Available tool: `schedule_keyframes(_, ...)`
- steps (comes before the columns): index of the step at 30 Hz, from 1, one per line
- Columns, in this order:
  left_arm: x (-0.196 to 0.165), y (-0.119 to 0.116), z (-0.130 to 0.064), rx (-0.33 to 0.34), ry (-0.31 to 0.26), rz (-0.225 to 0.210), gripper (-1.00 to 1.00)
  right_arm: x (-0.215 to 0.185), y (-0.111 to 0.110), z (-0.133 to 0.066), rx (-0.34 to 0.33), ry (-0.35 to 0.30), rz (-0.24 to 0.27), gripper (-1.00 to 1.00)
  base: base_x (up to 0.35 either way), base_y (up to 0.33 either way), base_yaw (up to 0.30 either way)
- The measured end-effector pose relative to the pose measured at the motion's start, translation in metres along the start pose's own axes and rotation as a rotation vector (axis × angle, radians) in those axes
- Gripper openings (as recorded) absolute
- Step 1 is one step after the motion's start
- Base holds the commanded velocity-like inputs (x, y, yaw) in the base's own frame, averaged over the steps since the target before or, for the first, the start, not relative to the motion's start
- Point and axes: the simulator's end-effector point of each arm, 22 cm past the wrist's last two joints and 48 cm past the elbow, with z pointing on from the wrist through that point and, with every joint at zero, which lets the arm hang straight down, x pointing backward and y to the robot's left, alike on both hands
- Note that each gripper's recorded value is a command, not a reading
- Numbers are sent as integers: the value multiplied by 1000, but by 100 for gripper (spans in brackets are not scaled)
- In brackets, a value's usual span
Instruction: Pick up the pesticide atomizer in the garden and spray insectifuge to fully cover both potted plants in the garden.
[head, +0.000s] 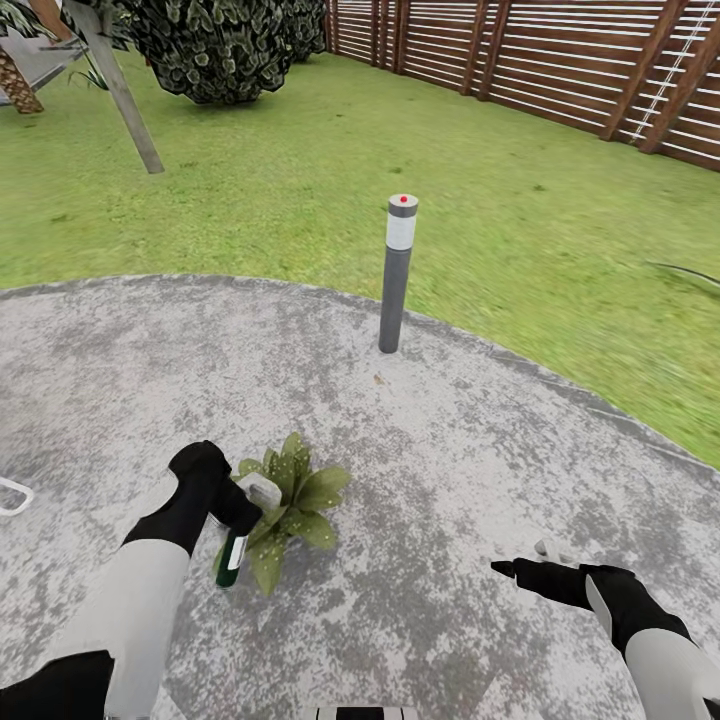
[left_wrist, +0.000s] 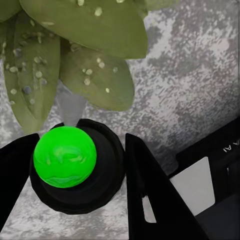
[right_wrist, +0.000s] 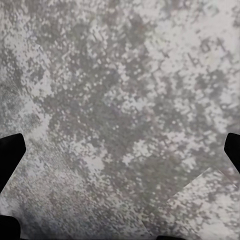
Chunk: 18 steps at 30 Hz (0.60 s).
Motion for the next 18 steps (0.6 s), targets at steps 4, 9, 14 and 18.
schedule_keyframes(4,-12,-10,-8,8,13,32,-100,0,0,0,0,0,0,100,0,0,0)
schedule_keyframes(9,-14,-26,-9,41,30,73,-100,0,0,0,0,0,1,100,0,0,0)
schedule_keyframes(14,-14,-27,-9,44,32,76,-100,0,0,0,0,0,0,100,0,0,36)
schedule_keyframes(18,-14,-27,-8,45,34,77,-100,1,0,0,0,1,0,100,32,-24,211)
